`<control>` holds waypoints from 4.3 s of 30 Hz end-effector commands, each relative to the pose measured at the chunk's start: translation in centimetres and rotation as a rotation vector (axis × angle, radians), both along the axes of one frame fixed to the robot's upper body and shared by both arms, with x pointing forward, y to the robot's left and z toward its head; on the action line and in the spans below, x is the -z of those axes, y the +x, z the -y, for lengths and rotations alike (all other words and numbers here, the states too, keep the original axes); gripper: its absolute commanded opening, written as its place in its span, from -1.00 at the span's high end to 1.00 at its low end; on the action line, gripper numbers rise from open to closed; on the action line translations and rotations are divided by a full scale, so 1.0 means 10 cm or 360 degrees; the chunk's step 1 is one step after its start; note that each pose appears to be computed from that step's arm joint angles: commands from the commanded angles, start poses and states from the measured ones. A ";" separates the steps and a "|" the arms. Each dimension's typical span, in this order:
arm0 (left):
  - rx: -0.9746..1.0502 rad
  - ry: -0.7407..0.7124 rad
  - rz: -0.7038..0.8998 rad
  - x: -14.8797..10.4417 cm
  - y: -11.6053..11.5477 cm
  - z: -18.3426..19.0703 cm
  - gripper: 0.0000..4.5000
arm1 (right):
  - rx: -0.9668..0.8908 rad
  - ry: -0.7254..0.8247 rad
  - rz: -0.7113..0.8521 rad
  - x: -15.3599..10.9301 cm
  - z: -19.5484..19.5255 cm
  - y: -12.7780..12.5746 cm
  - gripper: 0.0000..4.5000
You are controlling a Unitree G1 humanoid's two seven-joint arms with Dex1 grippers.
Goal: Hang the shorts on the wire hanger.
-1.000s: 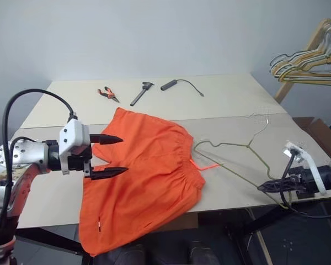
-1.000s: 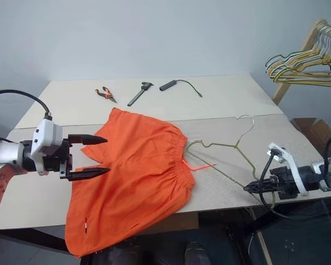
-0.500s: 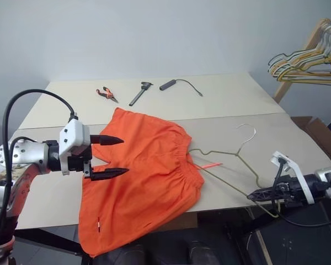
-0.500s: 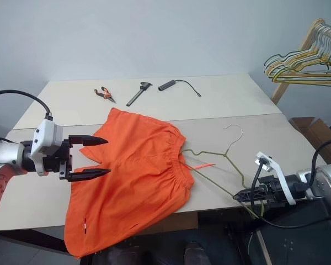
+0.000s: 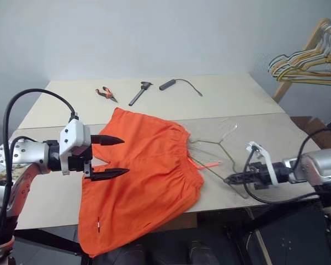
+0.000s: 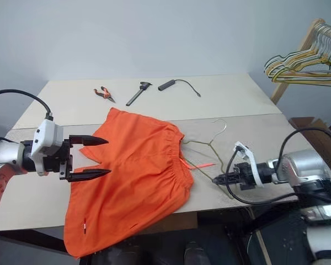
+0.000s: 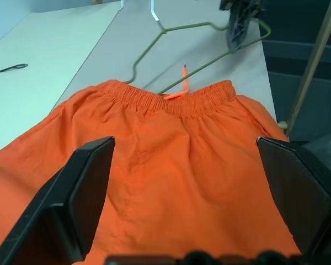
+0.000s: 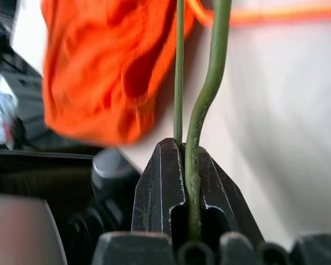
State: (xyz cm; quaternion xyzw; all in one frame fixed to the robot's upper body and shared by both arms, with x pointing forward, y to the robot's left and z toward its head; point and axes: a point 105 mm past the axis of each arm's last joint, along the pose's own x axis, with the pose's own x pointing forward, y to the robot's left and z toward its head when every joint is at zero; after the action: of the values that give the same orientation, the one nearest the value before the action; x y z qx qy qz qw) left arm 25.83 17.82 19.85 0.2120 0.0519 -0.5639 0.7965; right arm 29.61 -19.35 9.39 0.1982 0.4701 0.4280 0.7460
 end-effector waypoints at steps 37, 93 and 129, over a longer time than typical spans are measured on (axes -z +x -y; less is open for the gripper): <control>0.0099 0.0312 0.0655 -1.05 0.63 -0.23 -0.99 | -0.0772 -0.0689 0.1846 -1.29 -1.27 0.47 1.00; 0.0317 0.0547 0.0225 -0.40 0.98 -0.17 1.00 | 0.0146 -0.0691 0.1742 -1.11 0.08 0.37 -0.98; 0.0215 0.0549 0.0185 -0.29 0.91 -0.36 1.00 | 0.0074 0.0016 0.1560 -0.43 -1.15 0.28 0.97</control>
State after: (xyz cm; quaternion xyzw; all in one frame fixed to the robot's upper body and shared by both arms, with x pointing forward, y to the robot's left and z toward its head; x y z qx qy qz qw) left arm 35.20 20.90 21.37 0.3656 0.1009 -0.5966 0.7072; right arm 32.66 -7.19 11.84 -0.0014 0.0775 0.4442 0.8926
